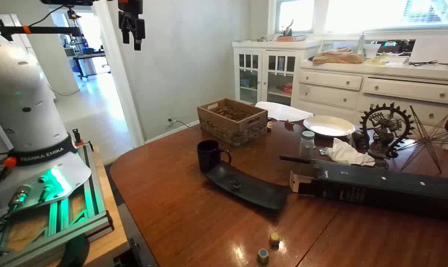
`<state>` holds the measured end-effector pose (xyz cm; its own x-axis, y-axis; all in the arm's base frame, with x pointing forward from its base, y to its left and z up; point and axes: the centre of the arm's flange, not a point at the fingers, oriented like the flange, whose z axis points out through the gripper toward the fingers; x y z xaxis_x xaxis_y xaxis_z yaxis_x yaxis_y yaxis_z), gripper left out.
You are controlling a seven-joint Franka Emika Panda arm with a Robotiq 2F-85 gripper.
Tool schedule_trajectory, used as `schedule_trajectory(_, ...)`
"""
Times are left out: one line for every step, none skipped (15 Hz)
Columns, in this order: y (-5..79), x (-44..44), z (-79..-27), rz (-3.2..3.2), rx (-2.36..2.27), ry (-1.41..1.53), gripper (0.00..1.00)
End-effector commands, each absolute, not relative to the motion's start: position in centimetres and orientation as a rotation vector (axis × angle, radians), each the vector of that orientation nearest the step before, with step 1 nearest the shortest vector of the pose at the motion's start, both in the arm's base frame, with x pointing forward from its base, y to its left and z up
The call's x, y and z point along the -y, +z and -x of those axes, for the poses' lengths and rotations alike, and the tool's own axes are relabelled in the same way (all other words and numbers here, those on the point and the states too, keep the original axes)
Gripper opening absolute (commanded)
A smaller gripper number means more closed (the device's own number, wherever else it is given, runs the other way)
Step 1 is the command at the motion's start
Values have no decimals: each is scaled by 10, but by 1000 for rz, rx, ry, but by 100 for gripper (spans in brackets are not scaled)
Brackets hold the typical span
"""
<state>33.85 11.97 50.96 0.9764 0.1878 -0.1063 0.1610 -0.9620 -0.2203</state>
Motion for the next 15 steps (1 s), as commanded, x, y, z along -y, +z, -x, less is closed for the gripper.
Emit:
schedule_trajectory(510,-120,-339,2912,260,186,100)
schedule_trajectory(510,-120,-339,2912,260,186,100)
schedule_trajectory(510,-120,-339,2912,260,186,100)
schedule_trajectory(510,-120,-339,2912,260,186,100)
schedule_trajectory(510,-120,-339,2912,260,186,100)
schedule_trajectory(506,-117,-347,3000,74,146,100)
schedule_trajectory(503,-107,-356,3013,31,91,100)
schedule_trajectory(502,-98,-361,3029,-45,60,100)
schedule_trajectory(502,-86,-368,3043,-114,21,100)
schedule_trajectory(503,-76,-375,3057,-188,-13,100)
schedule_trajectory(498,-63,-383,3064,-263,-52,100)
schedule_trajectory(499,-52,-389,3068,-339,-95,100)
schedule_trajectory(500,-41,-394,3058,-423,-120,100)
schedule_trajectory(498,-30,-399,3047,-500,-171,100)
schedule_trajectory(498,-19,-403,3035,-574,-212,100)
